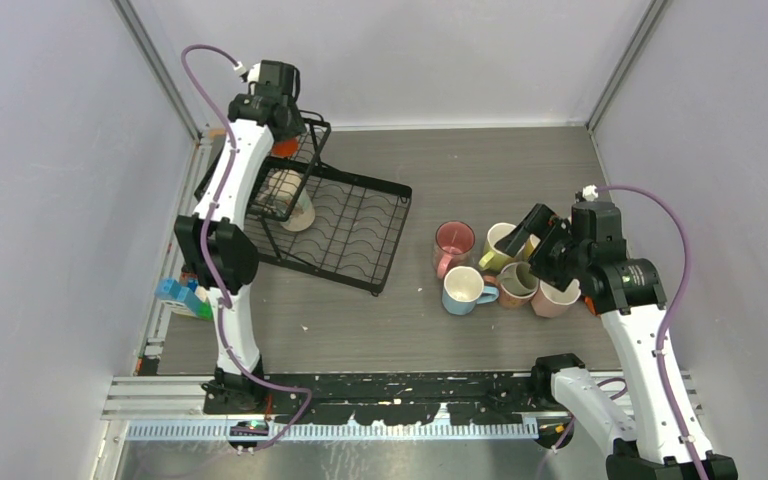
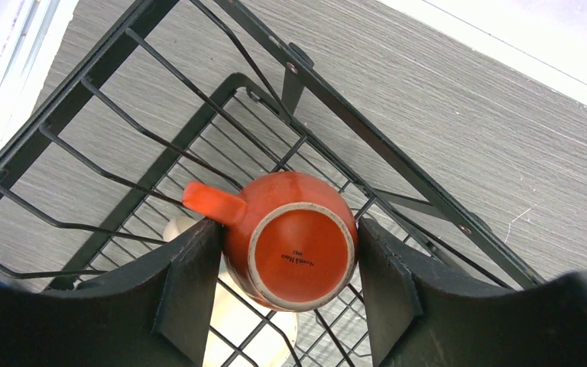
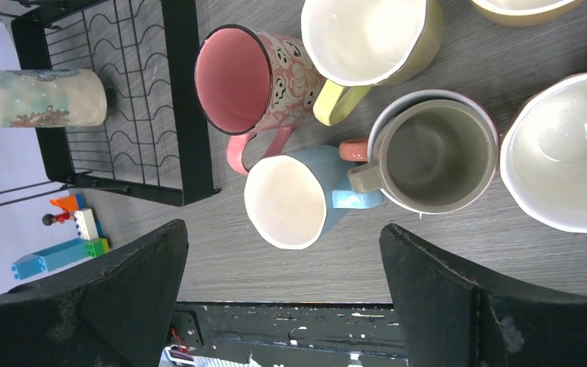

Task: Unload the cups from the dish rack
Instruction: Unload the cup from the dish rack, then place the cup at the center of the board.

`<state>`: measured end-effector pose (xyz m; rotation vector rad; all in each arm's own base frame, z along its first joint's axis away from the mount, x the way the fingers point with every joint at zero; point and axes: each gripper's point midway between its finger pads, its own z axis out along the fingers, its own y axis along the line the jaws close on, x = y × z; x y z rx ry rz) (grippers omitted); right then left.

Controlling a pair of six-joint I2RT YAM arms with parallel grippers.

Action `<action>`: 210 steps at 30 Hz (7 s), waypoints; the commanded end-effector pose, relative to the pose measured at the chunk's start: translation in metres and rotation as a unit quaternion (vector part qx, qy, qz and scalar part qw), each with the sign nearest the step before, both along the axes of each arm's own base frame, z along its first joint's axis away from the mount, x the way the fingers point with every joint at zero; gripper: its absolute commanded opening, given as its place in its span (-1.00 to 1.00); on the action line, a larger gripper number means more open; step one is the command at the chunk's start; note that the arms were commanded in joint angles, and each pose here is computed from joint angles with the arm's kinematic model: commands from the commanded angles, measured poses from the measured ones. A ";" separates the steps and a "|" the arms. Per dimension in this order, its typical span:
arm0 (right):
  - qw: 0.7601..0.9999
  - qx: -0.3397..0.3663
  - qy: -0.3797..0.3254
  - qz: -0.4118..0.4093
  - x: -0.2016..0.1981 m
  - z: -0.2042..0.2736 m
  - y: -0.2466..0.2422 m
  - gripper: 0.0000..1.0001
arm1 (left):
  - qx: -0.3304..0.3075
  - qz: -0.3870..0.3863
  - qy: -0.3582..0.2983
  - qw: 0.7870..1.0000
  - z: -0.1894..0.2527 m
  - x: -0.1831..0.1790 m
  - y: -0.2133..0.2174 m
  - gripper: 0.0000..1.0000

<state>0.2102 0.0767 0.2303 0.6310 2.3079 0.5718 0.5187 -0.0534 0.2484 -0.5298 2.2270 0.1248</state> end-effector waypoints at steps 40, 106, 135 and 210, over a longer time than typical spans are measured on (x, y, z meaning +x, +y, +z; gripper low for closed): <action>0.989 0.083 -0.122 0.012 0.045 0.075 0.025 1.00 | -0.094 -0.057 -0.156 0.982 0.152 -0.048 -0.018 -0.46; 0.916 0.144 -0.344 0.149 0.083 0.148 0.161 0.21 | -0.624 -0.267 0.023 0.734 0.144 -0.219 -0.302 -0.59; 0.910 0.161 -0.354 0.142 0.085 0.155 0.163 -0.99 | -0.638 -0.284 0.040 0.715 0.129 -0.229 -0.318 0.40; 0.991 -0.125 0.031 -0.039 0.121 -0.021 0.012 -0.99 | -0.403 -0.437 -0.009 0.804 0.099 -0.281 -0.248 0.99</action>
